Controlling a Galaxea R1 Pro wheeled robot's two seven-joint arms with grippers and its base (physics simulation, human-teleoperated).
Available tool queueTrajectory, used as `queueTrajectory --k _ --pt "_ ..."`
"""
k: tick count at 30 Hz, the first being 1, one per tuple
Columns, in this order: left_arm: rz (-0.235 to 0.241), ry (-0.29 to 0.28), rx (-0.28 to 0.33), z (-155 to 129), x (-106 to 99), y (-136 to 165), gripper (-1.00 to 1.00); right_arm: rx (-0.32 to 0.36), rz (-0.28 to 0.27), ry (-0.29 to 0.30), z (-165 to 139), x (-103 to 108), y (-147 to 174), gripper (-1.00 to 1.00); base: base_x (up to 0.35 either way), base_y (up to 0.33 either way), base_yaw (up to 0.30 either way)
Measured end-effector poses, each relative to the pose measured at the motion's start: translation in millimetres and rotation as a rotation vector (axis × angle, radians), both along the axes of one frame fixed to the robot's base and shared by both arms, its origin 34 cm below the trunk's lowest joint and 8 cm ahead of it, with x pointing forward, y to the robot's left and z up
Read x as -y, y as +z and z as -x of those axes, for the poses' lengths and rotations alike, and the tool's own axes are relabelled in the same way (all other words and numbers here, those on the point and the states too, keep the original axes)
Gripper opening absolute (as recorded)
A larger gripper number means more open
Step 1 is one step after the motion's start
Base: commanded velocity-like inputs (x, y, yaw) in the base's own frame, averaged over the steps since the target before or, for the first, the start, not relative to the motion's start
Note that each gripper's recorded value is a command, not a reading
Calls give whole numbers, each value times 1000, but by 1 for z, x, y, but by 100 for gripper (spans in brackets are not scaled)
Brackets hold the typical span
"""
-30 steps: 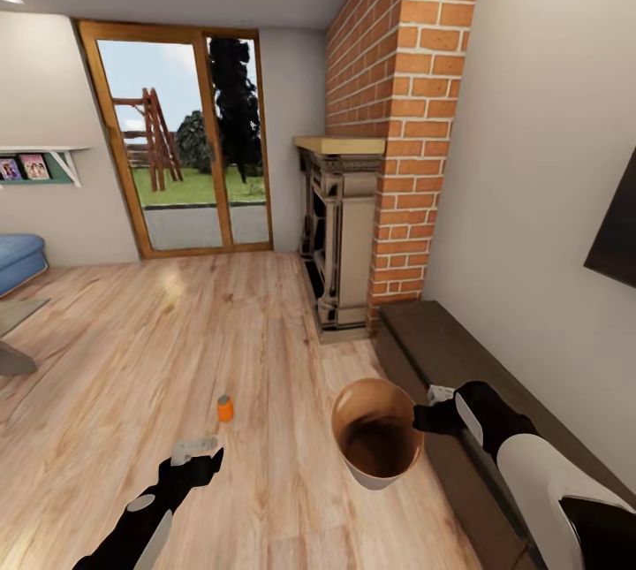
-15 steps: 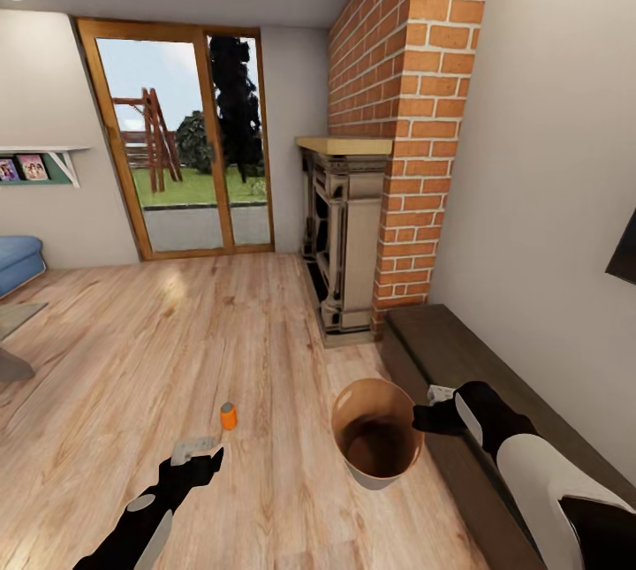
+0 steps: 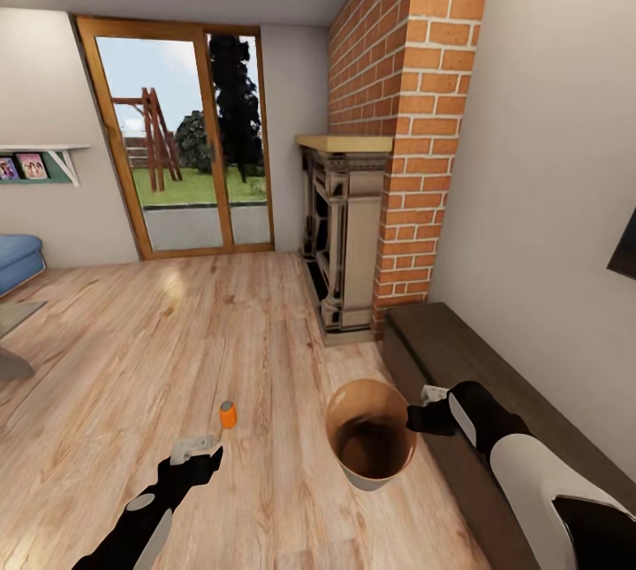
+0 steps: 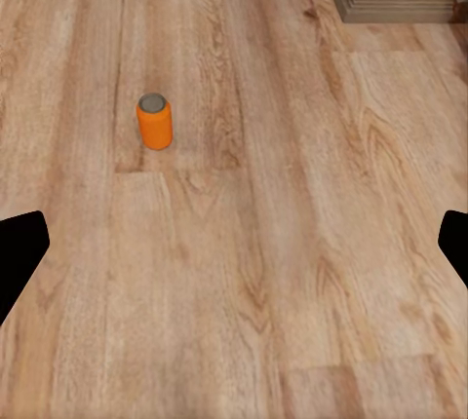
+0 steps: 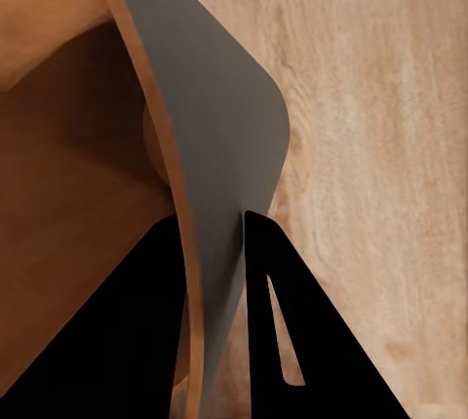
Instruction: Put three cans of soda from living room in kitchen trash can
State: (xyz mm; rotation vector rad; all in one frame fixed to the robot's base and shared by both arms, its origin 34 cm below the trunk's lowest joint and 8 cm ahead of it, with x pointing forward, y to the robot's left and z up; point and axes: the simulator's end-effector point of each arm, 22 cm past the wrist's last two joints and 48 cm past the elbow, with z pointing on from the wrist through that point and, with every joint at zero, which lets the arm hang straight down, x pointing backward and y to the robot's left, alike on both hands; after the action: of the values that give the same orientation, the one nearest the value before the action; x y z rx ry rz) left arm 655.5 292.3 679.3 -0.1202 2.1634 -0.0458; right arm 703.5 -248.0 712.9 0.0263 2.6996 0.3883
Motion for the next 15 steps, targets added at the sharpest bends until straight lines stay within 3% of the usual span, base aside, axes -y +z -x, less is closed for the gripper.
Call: queueTrajectory --k 15 --pt "-1 1 8 -1 0 -15 100 -1 -11 5 1 -8 -19 -100 0 0 0"
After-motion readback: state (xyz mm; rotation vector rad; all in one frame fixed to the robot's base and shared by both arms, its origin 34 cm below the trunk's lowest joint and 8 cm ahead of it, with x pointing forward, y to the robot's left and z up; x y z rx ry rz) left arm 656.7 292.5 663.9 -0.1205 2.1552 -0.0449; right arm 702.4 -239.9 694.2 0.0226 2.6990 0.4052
